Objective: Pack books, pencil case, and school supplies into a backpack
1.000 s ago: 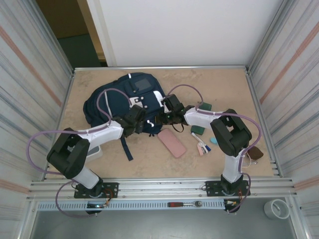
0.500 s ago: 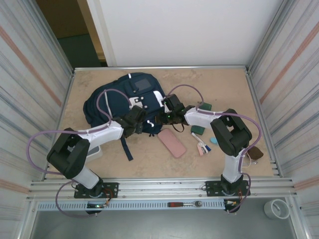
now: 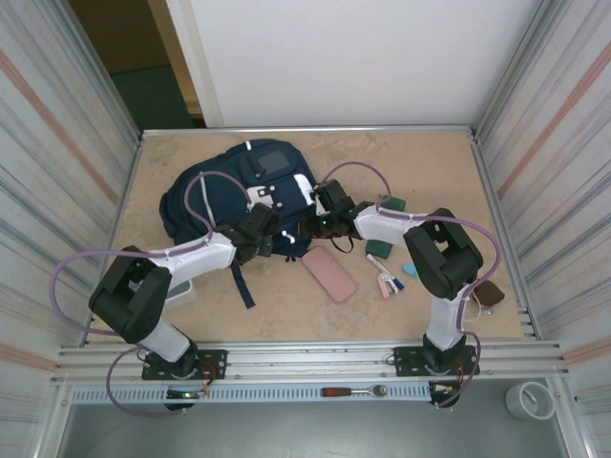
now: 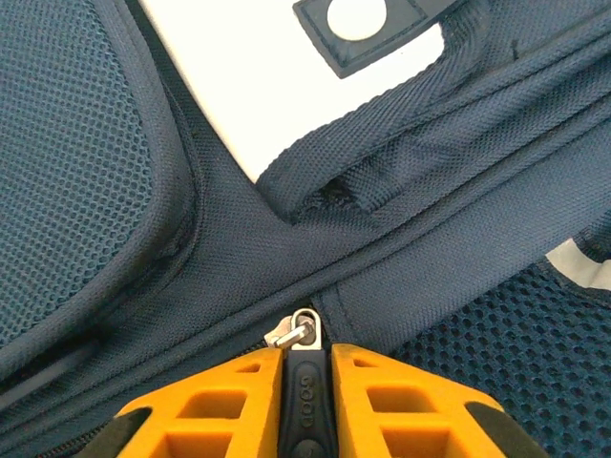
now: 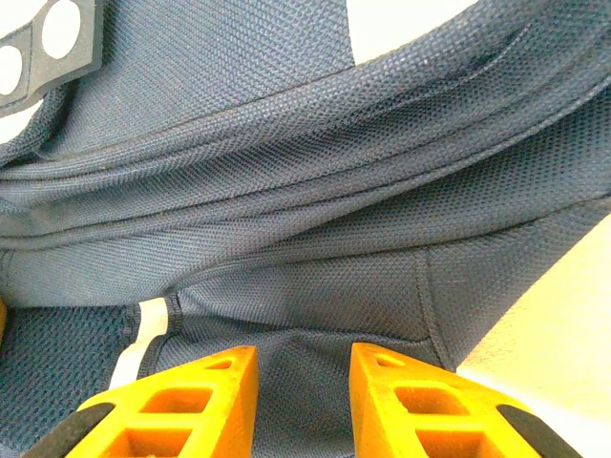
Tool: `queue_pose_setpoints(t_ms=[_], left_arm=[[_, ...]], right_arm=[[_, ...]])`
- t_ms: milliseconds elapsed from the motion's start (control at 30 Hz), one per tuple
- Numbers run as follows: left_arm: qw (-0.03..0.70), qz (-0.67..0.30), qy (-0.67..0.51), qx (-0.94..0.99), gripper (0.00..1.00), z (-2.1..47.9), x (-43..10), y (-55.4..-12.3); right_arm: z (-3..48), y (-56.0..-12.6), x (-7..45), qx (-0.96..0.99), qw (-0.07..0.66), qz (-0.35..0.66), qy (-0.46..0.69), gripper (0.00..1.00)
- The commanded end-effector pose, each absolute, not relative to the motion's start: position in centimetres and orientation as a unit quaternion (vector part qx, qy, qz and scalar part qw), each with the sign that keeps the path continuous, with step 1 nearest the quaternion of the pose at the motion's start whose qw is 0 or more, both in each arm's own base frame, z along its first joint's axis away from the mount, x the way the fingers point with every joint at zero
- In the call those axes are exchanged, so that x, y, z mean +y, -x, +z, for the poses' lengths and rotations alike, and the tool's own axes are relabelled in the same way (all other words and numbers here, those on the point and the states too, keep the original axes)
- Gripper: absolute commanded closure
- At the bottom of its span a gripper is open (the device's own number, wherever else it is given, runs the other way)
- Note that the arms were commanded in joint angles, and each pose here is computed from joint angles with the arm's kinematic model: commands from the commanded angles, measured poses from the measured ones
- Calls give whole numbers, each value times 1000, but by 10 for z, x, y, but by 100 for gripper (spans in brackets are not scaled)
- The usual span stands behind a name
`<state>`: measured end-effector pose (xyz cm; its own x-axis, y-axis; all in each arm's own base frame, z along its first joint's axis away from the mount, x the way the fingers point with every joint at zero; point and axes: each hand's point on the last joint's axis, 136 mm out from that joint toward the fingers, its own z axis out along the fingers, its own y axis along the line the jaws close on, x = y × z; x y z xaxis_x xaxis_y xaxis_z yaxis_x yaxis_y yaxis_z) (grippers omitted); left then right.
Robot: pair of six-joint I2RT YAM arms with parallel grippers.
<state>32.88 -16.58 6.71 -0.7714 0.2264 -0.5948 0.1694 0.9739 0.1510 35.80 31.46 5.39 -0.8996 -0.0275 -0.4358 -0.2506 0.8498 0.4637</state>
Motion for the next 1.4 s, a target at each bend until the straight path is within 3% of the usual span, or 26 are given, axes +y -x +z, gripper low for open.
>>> queue_pose_setpoints(t_ms=[0,200,433,700,867,1167,1367], left_arm=[[307,68,-116,942,75,68,-156,-320],[291,85,-136,943,69,63,-156,-321],[284,90,-161,941,80,65,-159,-322],[288,100,-188,934,80,71,-163,-327],[291,90,-192,933,89,74,-167,-329],[319,-3,-165,933,100,93,-172,-331],[319,-81,-136,935,100,95,-170,-329]], right_arm=[[41,-352,301,949,193,243,60,70],[42,-353,300,949,193,242,60,70],[36,-352,301,950,187,242,58,70],[38,-353,301,950,189,242,58,70],[37,-352,300,951,186,241,58,70],[43,-356,297,950,193,238,57,70],[41,-354,294,951,192,236,54,70]])
